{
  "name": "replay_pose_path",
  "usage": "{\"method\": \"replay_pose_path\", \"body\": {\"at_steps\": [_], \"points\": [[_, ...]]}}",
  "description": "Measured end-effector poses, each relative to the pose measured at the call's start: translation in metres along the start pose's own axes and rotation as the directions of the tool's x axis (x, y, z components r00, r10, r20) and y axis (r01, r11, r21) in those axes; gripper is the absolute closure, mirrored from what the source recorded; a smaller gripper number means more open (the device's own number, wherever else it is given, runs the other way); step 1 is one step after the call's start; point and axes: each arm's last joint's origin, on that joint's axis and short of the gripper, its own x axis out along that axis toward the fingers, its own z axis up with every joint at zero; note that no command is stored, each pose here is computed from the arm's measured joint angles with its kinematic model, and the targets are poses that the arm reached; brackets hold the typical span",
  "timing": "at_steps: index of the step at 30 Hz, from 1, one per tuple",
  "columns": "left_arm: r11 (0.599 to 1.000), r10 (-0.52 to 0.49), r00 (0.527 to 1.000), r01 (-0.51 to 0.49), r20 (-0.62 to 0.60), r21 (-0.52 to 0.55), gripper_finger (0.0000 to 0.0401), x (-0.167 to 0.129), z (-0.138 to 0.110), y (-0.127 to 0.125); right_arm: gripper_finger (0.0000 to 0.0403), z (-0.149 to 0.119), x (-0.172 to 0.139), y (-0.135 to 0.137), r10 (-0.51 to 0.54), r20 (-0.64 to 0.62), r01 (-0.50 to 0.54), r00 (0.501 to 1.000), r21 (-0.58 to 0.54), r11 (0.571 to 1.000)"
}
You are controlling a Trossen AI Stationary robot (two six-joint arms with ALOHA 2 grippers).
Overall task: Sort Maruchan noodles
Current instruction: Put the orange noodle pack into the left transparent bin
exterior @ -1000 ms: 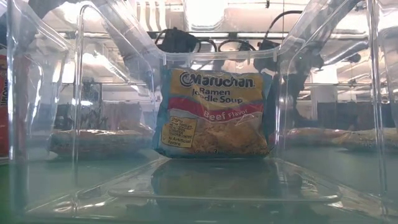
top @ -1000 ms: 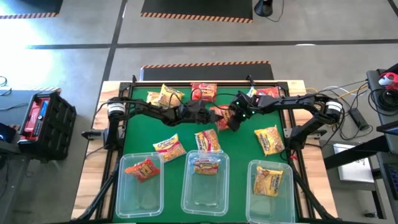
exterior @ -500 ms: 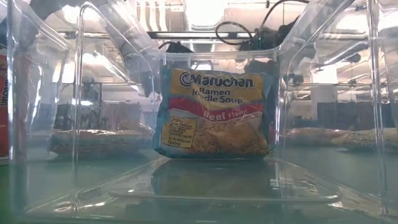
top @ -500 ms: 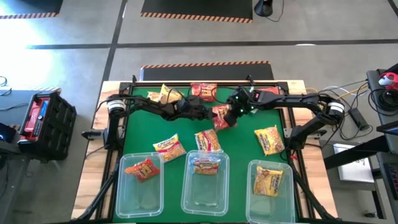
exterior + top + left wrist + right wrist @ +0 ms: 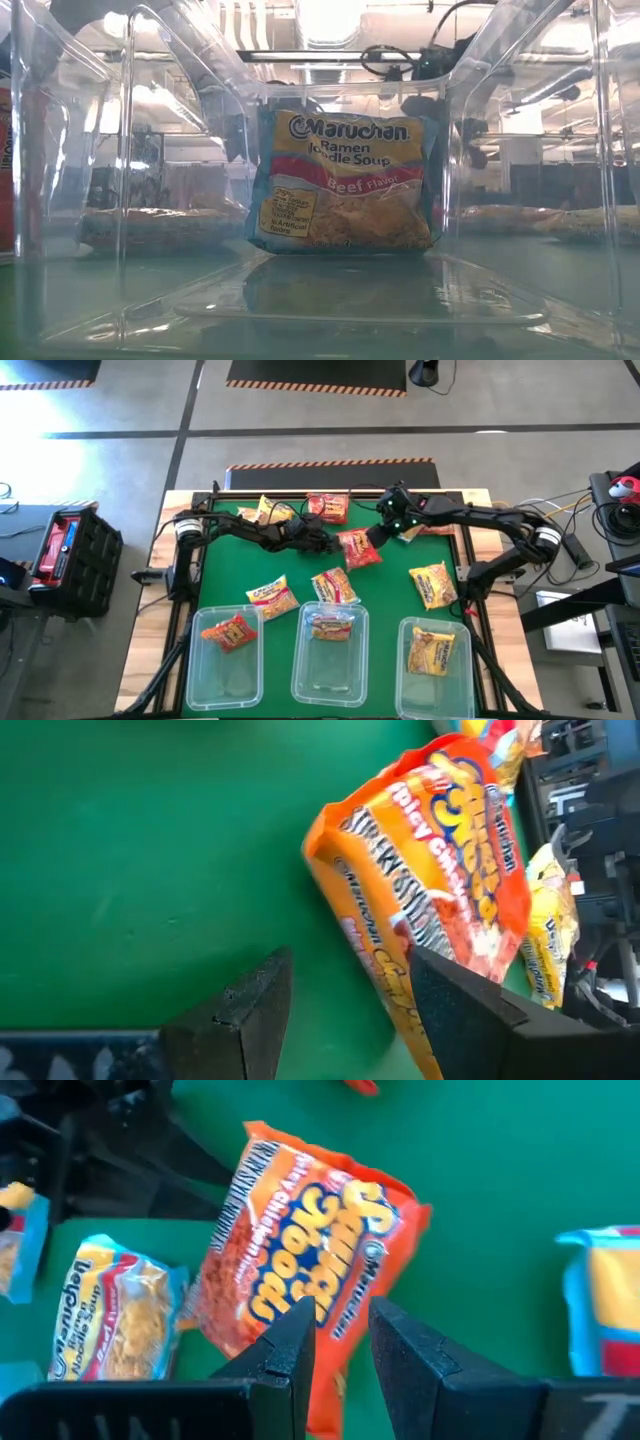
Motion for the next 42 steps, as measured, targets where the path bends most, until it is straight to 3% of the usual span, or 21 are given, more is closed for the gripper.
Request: {"method": "replay_pose_path", "body": {"at_steps": [3,7,9,21,34,42], "points": [[0.998,-0.062,0.998,0.062,0.027,0.013,0.0215,-0.003,0.004,-0.008,0.0316,0.000,-0.005,-0.005,-0.013,-0.004,0.013,1.000,0.018,1.000],[0.972,-0.234,0.971,0.232,0.043,0.047,0.0215,-0.008,0.010,-0.025,0.0316,-0.001,-0.007,-0.010,-0.030,-0.018,0.031,0.999,0.034,0.999],[0.965,-0.259,0.965,0.257,0.032,0.054,0.0215,-0.008,0.009,-0.027,0.0316,0.000,-0.007,-0.011,-0.032,-0.015,0.032,0.999,0.027,0.999],[0.974,-0.224,0.975,0.223,0.005,0.031,0.0215,0.014,0.009,-0.022,0.0316,0.001,-0.006,-0.014,-0.129,0.024,0.129,0.991,-0.015,0.992],[0.988,-0.156,0.987,0.156,-0.033,-0.001,0.0215,0.024,0.010,-0.019,0.0316,-0.002,-0.005,-0.011,0.100,-0.070,-0.100,0.992,0.010,0.995],[0.991,-0.136,0.990,0.136,-0.044,-0.007,0.0215,0.024,0.009,-0.017,0.0316,-0.014,0.002,-0.017,0.105,-0.112,-0.104,0.988,0.019,0.994]]}}
